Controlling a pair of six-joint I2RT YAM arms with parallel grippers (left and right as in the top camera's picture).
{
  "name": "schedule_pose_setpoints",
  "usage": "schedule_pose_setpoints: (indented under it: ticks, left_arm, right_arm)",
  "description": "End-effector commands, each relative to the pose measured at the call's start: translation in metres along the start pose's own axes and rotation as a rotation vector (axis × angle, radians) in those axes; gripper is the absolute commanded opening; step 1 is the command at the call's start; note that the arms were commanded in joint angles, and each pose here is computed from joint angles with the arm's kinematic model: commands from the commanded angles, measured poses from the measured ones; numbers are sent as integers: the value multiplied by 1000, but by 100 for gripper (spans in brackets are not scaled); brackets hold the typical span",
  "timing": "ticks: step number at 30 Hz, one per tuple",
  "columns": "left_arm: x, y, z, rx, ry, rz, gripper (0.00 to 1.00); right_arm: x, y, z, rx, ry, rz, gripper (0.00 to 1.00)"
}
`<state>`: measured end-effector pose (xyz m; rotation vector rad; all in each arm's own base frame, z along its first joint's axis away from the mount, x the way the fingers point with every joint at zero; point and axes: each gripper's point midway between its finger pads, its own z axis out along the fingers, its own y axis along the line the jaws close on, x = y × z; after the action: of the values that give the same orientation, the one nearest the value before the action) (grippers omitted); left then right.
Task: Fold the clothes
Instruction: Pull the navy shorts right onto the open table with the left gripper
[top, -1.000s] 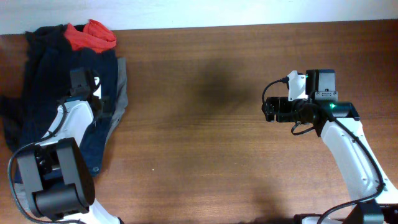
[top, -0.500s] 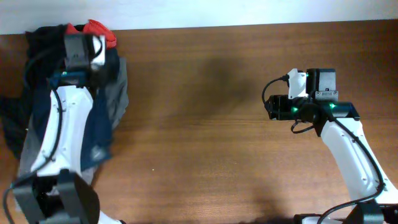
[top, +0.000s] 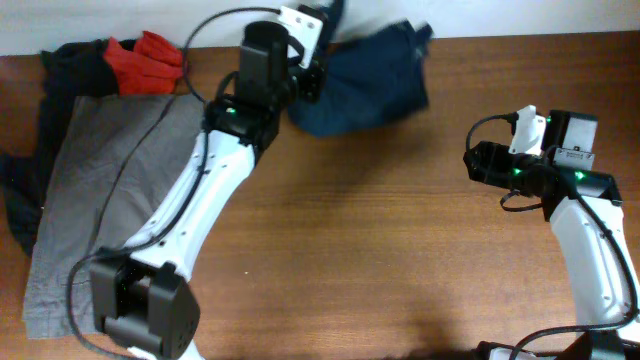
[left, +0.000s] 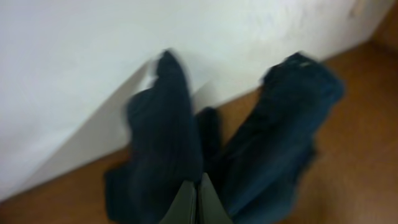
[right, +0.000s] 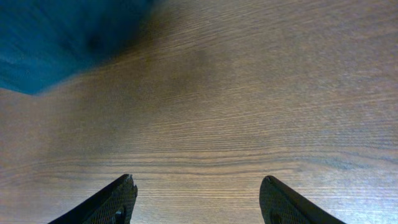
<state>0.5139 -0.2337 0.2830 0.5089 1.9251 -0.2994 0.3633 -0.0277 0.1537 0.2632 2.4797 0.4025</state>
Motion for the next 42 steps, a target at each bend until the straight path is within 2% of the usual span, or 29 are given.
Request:
schedule_pose_setpoints:
  ticks: [1,6,8,9,10,14,18,23,24,25,27,30,34,37,40,42]
  left_arm:
    - [7,-2,8,12,17,-11,1]
    - [34,-5,6,21,130,-19,4]
    - [54,-7,2,25,210,-26,16]
    - [66,-7,0,28,260,-30,34]
    - [76,-8,-3,32,303,-25,47]
    - [88,-10,-13,45,366,18,56]
    - [75,1,-37,27,381,53,58]
    - [36,68,-81,-95,329,-21,57]
    - [36,87,-85,-130,325,-45,49]
    - [43,100,-88,-130,336,-78,34]
    - [46,95,-86,-70,339,-103,28]
    - [50,80,-71,22,333,-116,29]
    - [69,74,-36,46,356,-107,41]
    - [89,79,-17,43,394,-117,42]
    - [108,87,-8,-1,444,-117,42]
    - [113,94,-7,-36,459,-110,42]
  right_arm:
    - [-9,7,-11,-39,-27,-5,68]
    - [-8,7,-11,-40,-23,-17,68]
    - [-8,8,-11,-40,-22,-17,67]
    - [-7,8,-11,-41,-21,-17,67]
    - [-6,8,-11,-41,-17,-15,67]
    - [1,16,-8,-56,12,-43,64]
    - [9,34,4,-95,49,-127,64]
    - [13,46,25,-123,79,-164,64]
    - [13,48,30,-130,81,-168,64]
    - [11,47,33,-132,76,-171,64]
    - [6,48,34,-134,56,-179,64]
    - [-13,51,37,-142,-19,-208,64]
    - [-33,61,57,-166,-99,-262,64]
    - [-34,64,87,-178,-104,-269,62]
    - [-26,51,131,-162,-75,-192,56]
    - [-20,43,154,-161,-62,-151,55]
